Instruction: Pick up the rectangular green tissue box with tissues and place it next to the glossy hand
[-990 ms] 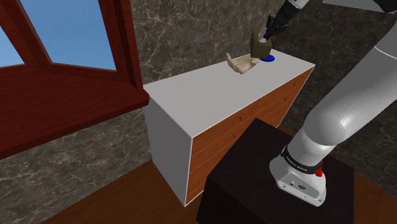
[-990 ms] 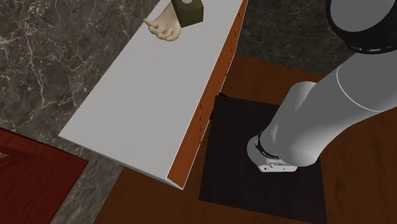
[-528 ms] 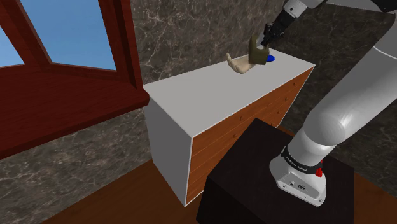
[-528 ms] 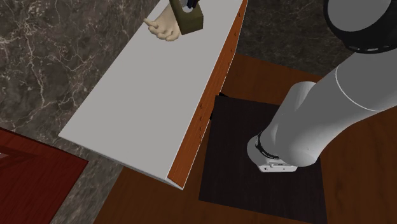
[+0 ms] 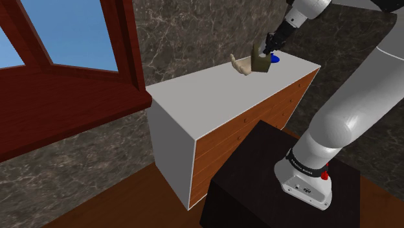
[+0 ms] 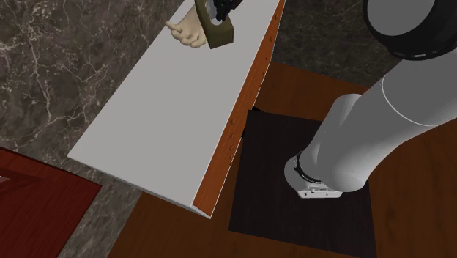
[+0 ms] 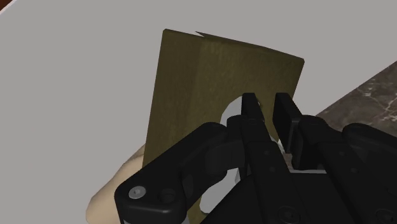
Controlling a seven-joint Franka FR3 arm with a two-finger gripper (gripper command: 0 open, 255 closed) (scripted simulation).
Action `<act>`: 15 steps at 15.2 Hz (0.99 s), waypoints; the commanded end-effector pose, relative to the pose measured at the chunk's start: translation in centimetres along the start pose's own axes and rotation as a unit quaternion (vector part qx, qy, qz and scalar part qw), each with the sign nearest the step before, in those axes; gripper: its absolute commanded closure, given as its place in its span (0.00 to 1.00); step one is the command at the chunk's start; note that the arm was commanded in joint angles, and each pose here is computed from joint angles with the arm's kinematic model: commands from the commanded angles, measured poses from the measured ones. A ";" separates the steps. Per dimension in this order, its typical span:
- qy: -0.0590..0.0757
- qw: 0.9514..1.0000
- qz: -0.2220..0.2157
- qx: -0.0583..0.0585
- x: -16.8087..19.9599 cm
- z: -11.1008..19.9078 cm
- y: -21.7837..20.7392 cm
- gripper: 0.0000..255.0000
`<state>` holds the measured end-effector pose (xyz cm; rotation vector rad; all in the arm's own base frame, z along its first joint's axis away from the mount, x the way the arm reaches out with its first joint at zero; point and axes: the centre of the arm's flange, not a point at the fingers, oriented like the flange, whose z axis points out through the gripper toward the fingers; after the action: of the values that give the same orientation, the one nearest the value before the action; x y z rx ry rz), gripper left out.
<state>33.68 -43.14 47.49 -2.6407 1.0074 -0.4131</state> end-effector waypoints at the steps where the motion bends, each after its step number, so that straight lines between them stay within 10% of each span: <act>1: 0.000 1.000 0.000 0.000 -0.2 1.0 0.4 1.00; 15: 0.000 1.000 0.000 0.000 -1.4 7.8 3.0 1.00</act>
<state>33.76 -43.17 39.65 -2.6404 1.0029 -0.4141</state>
